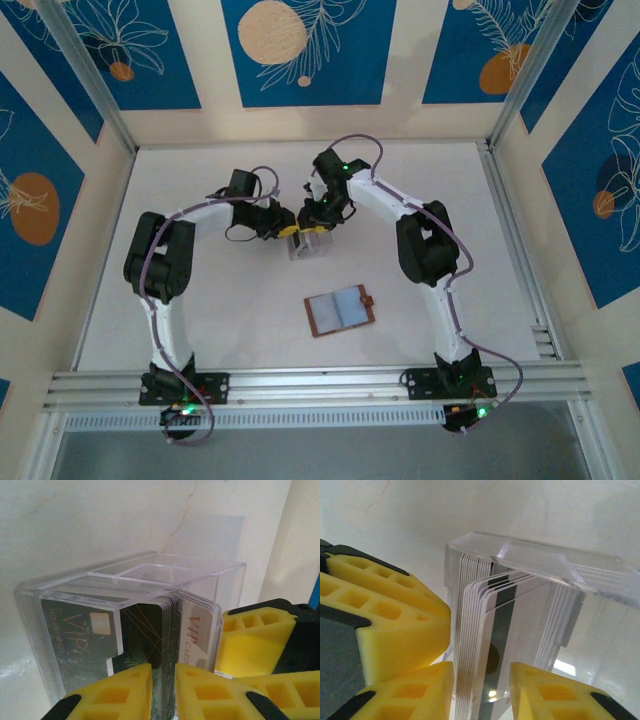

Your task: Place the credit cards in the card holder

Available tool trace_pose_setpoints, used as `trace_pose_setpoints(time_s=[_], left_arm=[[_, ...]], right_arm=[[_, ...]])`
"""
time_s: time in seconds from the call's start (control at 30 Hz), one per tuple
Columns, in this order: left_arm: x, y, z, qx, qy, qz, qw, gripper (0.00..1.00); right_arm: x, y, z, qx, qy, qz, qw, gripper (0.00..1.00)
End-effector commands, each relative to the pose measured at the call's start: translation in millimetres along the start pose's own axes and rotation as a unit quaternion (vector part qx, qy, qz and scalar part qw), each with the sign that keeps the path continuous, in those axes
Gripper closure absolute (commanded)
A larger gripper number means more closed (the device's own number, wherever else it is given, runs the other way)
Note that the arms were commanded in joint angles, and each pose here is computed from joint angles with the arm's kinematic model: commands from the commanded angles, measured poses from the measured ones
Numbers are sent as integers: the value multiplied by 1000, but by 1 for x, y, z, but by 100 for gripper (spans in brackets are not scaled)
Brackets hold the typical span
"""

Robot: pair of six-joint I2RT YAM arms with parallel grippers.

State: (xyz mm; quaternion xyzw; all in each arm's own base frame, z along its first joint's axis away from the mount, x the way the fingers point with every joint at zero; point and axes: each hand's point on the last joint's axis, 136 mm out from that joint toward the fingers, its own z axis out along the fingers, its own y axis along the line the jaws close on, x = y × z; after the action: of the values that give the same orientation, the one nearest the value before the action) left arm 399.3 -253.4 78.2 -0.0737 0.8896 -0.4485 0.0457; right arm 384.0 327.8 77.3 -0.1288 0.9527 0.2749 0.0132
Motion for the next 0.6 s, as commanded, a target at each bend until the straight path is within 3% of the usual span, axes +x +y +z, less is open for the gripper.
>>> trace_pose_setpoints(time_s=[0.0, 0.57], left_arm=[[6, 0, 5, 8, 13, -6, 1000, 81], [8, 2, 11, 7, 19, -5, 1000, 81]], right_arm=[[5, 13, 4, -25, 16, -3, 1000, 65], [3, 38, -19, -70, 3, -17, 997, 69]])
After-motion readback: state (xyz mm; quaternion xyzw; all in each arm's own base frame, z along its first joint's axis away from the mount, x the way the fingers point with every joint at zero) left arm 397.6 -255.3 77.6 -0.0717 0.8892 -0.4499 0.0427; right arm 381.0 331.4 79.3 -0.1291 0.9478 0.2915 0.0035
